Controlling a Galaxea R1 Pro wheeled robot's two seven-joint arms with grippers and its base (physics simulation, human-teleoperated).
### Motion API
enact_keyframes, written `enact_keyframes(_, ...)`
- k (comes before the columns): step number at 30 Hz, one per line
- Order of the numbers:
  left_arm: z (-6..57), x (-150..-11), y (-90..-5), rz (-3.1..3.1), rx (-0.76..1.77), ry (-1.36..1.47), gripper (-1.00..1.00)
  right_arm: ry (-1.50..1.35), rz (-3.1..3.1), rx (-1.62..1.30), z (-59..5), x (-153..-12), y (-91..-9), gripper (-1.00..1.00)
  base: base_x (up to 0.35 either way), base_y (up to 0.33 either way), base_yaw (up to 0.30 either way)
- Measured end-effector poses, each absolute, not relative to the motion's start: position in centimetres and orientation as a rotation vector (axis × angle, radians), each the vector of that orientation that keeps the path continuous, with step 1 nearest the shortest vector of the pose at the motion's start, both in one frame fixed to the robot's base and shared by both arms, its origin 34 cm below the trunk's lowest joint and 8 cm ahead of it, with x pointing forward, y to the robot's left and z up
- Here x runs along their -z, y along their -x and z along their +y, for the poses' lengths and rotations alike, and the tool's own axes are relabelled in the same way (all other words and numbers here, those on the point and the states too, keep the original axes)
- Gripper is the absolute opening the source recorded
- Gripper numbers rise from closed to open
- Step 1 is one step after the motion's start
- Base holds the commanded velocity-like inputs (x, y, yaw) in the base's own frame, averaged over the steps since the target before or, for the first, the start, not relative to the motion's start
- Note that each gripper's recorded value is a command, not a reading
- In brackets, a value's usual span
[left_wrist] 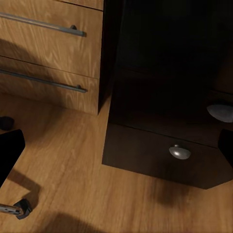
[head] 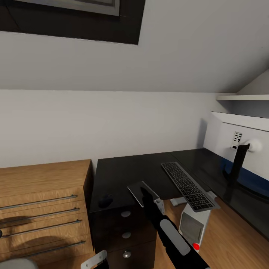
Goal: In the bedroom, organize the workspace by keeping the computer under the desk, ensuring the monitor is on the desk, placing the keyboard on the desk next to the monitor, placing the mouse on the desk next to the keyboard, moving the folder from the swivel chair onto the desk next to the mouse, stacking the notebook on top of the folder with the pen on top of the notebook, and positioning the swivel chair next to the desk.
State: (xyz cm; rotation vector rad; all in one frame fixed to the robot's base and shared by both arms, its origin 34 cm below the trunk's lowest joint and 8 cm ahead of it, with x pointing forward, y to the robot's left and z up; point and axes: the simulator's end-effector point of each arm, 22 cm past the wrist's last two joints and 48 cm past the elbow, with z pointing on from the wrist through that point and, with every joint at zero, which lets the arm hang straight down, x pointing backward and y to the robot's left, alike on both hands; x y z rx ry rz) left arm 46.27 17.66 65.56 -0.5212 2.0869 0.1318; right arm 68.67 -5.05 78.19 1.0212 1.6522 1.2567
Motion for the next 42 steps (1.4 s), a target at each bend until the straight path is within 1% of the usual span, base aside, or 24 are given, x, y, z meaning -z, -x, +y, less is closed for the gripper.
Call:
enact_keyframes(5, 17.66, -65.54, -46.27, 2.087, -0.132, 0.521, 1.0, -1.022, 1.652, -1.257, -5.06, -78.18, -68.68, 1.0, -0.055, 0.0, 0.0)
enact_keyframes(12, 17.65, -65.52, -46.27, 2.089, -0.132, 0.52, 1.0, -1.021, 1.653, -1.256, -5.05, -78.15, -68.69, 1.0, -0.265, -0.059, 0.0)
enact_keyframes(19, 17.65, -65.53, -46.27, 2.088, -0.132, 0.52, 1.0, -1.021, 1.653, -1.256, -5.05, -78.16, -68.68, 1.0, -0.128, -0.081, 0.0)
enact_keyframes(42, 17.38, -65.33, -46.17, 2.094, -0.128, 0.511, 1.0, -1.019, 1.652, -1.254, -4.98, -78.15, -68.64, 1.0, -0.016, -0.014, 0.0)
